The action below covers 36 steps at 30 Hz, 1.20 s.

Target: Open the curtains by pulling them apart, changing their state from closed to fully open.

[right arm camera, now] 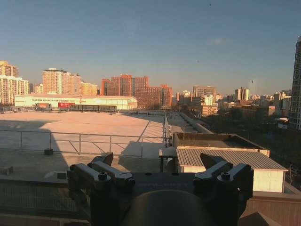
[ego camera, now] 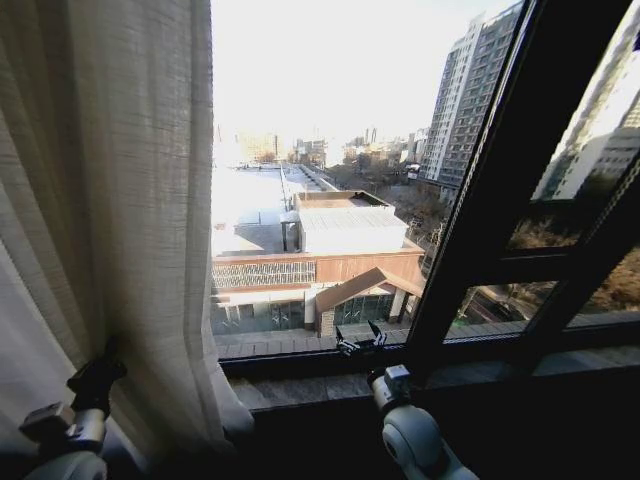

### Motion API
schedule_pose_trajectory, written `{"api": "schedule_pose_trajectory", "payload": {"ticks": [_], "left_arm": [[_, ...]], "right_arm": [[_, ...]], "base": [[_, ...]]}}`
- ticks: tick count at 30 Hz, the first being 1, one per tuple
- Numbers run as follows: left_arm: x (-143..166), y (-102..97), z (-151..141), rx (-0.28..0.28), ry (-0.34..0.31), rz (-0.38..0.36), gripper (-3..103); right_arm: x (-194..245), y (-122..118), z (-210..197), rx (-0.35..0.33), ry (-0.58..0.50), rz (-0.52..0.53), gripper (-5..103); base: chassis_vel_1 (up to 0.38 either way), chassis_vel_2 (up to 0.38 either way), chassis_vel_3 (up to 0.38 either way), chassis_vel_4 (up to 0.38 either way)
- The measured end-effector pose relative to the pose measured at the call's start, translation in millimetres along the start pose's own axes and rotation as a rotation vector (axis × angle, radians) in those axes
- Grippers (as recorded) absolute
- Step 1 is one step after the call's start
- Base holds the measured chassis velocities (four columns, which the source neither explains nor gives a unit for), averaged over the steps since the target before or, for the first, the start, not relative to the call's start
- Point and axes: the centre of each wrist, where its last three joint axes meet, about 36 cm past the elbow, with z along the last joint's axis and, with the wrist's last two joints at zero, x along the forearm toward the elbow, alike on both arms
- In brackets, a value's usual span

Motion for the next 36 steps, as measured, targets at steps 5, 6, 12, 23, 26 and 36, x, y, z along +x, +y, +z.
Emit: {"api": "schedule_pose_trajectory", "payload": {"ticks": [5, 6, 12, 23, 26, 36], "left_arm": [[-18.8, 36.6, 5.3, -0.01, 0.008, -0.283, 0], [-24.6, 49.8, 7.1, -0.021, 0.007, -0.381, 0], [-29.9, 67.4, 6.9, -0.129, -0.007, -0.635, 3], [22.1, 7.6, -16.4, -0.128, 0.012, -0.093, 42], [42.0, -10.7, -14.0, -0.114, 0.013, 0.122, 58], [60.3, -9.0, -21.0, -0.095, 0.004, 0.51, 90]], "right_arm": [[-1.2, 0.1, -0.3, 0.0, -0.002, -0.013, 100], [-1.2, 0.1, -0.2, -0.001, -0.002, -0.016, 100], [-1.3, -1.0, 3.8, 0.0, 0.008, -0.02, 100], [-3.2, 3.1, 2.0, -0.006, 0.001, -0.034, 100], [-2.1, 2.4, 2.7, -0.007, 0.004, -0.031, 100], [-3.2, -0.9, -6.4, -0.005, 0.018, -0.017, 100]], "base": [[0.0, 0.0, 0.0, 0.0], [0.0, 0.0, 0.0, 0.0], [0.0, 0.0, 0.0, 0.0], [0.0, 0.0, 0.0, 0.0], [0.0, 0.0, 0.0, 0.0], [0.0, 0.0, 0.0, 0.0]]}}
